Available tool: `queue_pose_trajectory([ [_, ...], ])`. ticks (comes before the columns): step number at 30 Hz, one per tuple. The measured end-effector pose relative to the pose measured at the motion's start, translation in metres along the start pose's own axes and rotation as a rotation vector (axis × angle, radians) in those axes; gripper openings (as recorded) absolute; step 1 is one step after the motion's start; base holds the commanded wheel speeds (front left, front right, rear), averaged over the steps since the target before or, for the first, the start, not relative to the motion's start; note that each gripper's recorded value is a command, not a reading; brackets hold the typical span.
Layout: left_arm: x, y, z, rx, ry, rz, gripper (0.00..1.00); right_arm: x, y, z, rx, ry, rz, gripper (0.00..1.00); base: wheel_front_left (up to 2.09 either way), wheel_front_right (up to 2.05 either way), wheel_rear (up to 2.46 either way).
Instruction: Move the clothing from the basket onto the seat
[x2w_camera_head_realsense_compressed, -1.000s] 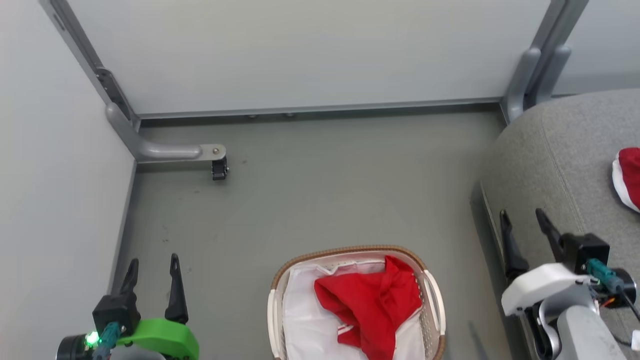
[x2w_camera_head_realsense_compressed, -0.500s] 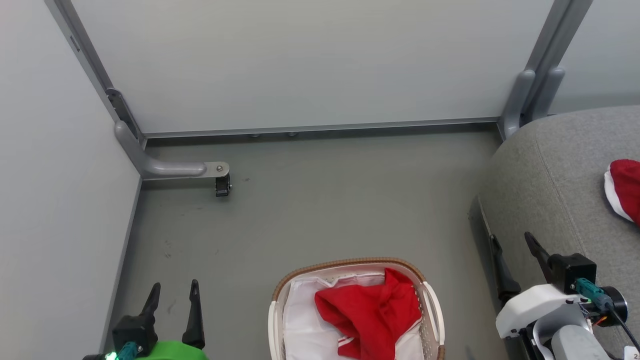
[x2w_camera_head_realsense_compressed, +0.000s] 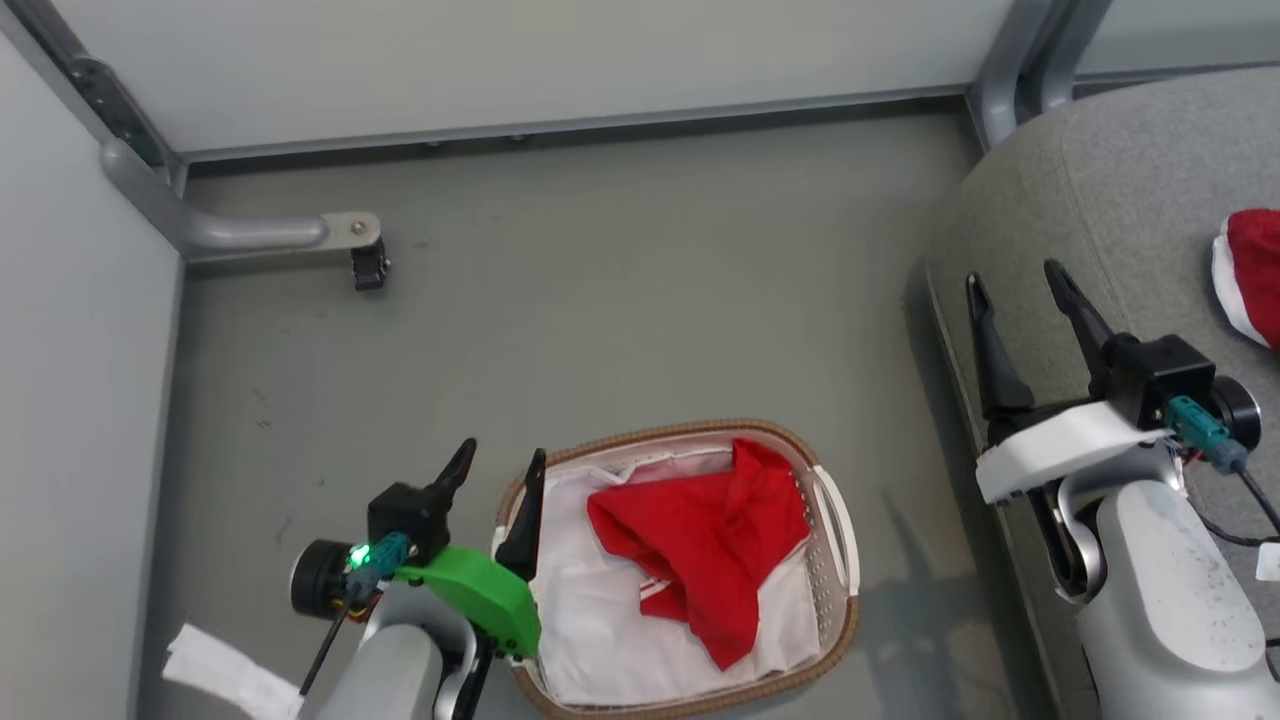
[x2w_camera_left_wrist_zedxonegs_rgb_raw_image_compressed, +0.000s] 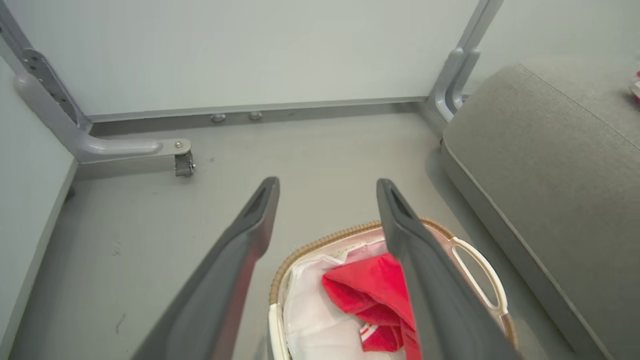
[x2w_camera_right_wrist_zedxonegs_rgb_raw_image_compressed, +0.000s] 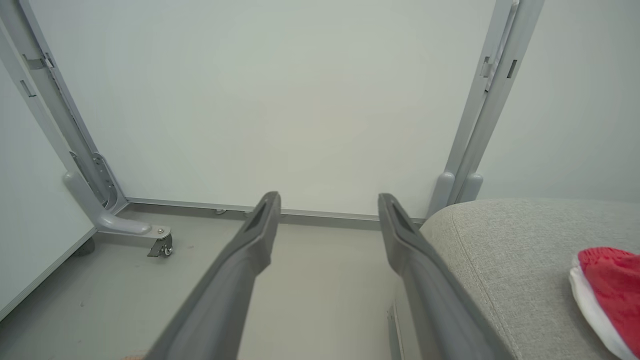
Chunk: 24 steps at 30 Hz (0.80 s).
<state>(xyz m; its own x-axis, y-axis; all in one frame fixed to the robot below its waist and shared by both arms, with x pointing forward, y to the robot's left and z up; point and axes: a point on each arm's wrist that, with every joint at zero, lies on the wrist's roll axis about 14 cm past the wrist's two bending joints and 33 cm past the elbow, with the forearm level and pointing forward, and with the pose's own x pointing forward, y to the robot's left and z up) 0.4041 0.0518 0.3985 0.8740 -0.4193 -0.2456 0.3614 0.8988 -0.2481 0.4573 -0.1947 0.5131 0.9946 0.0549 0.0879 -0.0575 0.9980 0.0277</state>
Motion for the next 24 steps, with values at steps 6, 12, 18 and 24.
queue_pose_trajectory([
  [6, 0.045, -0.028, -0.041, -0.014, 0.148, -0.135, 1.00, 0.024, -0.007, -0.016, -0.009, 0.013, -0.013, 1.00, 0.00, 0.00, 0.00],
  [12, 0.069, -0.046, -0.095, -0.045, 0.310, -0.229, 1.00, 0.035, -0.015, -0.047, -0.011, 0.069, -0.028, 1.00, 0.00, 0.00, 0.00],
  [18, 0.072, -0.056, -0.159, -0.123, 0.511, -0.265, 1.00, 0.043, -0.023, -0.080, -0.035, 0.127, -0.037, 1.00, 0.00, 0.00, 0.00],
  [24, 0.061, -0.068, -0.211, -0.211, 0.667, -0.288, 1.00, 0.042, -0.035, -0.113, -0.063, 0.197, -0.055, 1.00, 0.00, 0.00, 0.00],
])
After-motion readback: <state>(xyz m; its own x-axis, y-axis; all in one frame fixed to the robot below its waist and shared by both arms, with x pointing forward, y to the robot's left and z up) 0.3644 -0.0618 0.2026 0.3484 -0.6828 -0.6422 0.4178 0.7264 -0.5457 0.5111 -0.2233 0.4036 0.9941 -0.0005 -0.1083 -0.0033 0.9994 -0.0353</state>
